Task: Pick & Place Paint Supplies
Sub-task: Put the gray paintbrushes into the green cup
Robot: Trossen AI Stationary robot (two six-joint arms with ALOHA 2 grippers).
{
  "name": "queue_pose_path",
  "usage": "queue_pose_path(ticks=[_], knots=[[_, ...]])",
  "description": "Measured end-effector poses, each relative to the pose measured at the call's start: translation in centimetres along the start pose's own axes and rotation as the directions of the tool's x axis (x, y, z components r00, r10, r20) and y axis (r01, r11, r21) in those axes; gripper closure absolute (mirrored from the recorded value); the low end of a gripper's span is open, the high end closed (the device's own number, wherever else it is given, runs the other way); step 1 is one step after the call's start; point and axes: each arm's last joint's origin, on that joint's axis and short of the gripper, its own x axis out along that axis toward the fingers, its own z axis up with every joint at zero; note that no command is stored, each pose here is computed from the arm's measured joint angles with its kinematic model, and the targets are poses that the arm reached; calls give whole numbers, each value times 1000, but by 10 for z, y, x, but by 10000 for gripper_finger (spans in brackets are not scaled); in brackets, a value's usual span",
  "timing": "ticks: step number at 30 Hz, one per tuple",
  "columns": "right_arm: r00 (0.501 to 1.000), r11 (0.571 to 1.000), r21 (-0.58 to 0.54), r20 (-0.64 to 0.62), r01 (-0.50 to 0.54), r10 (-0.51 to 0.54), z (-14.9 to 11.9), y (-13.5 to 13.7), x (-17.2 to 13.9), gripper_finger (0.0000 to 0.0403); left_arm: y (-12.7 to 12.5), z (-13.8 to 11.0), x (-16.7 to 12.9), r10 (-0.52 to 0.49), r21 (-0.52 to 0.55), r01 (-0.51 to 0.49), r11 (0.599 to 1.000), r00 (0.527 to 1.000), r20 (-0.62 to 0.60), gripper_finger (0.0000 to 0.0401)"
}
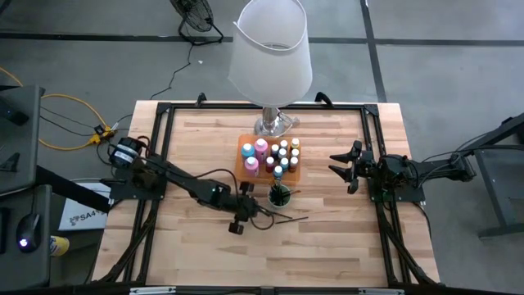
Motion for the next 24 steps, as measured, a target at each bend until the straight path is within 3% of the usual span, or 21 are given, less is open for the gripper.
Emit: queue_pose_path(ticks=[11, 24], knots=[[1000, 1000, 0, 0, -1, 1, 0, 0, 0, 229, 16, -3, 5, 39, 0, -39, 999, 999, -7, 302], [1000, 1000, 0, 0, 0, 0, 0, 0, 0, 229, 12, -8, 19, 15, 21, -15, 1000, 1000, -7, 302]])
